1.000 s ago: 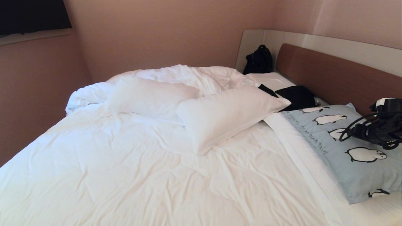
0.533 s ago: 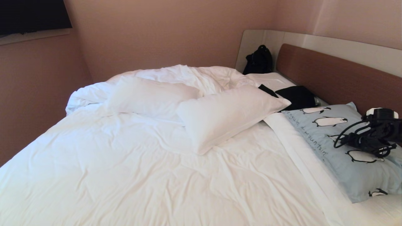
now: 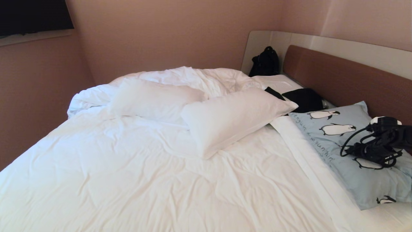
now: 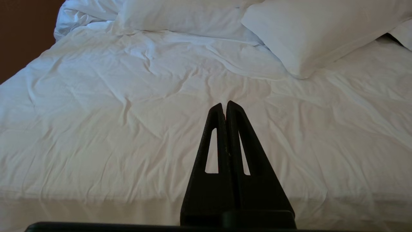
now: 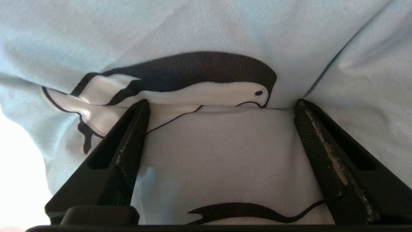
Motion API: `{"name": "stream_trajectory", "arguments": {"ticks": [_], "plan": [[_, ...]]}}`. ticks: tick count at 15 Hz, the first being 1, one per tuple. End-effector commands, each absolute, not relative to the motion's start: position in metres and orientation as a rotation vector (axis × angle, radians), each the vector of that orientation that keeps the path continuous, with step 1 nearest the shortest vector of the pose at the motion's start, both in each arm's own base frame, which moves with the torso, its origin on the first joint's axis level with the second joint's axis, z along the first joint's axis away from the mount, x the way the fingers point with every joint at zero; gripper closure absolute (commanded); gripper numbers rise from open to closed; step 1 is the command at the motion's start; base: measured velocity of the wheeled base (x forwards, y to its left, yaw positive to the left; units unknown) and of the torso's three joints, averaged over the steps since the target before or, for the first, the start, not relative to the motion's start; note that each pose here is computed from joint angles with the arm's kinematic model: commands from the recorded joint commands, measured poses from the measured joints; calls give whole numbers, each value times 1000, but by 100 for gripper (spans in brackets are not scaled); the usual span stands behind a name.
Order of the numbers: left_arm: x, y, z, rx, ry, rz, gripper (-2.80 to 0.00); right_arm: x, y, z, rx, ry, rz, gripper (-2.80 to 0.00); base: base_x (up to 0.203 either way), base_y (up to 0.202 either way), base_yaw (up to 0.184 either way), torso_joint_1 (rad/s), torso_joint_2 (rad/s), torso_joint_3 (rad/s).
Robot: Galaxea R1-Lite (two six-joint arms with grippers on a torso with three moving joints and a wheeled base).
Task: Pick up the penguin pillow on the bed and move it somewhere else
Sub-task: Pick up the pillow
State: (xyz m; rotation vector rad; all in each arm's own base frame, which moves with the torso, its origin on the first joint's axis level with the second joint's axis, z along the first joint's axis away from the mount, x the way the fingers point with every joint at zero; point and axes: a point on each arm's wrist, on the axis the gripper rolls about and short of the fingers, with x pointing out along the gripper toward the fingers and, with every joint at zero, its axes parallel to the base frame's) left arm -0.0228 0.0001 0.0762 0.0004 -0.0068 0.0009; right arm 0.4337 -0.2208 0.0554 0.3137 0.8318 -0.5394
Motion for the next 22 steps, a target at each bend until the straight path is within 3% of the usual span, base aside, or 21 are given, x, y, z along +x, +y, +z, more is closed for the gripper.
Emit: {"name": "stream_trajectory", "arguments": {"ticks": [1, 2, 9, 22], "plan": [[-23, 0, 76, 0, -8, 2, 0, 432, -222, 45, 334, 903, -544, -280, 0, 0, 0, 0, 0, 0], [-23, 0, 76, 0, -8, 2, 0, 432, -224, 44, 338, 909, -545, 0, 0, 0, 0, 0, 0, 0], [-23, 0, 76, 0, -8, 2, 0, 419, -218, 93, 362, 865, -554, 0, 0, 0, 0, 0, 0, 0], [-23, 0, 76, 0, -8, 2, 0, 379, -200, 196, 598, 763, -338, 0, 0, 0, 0, 0, 0, 0]]}}
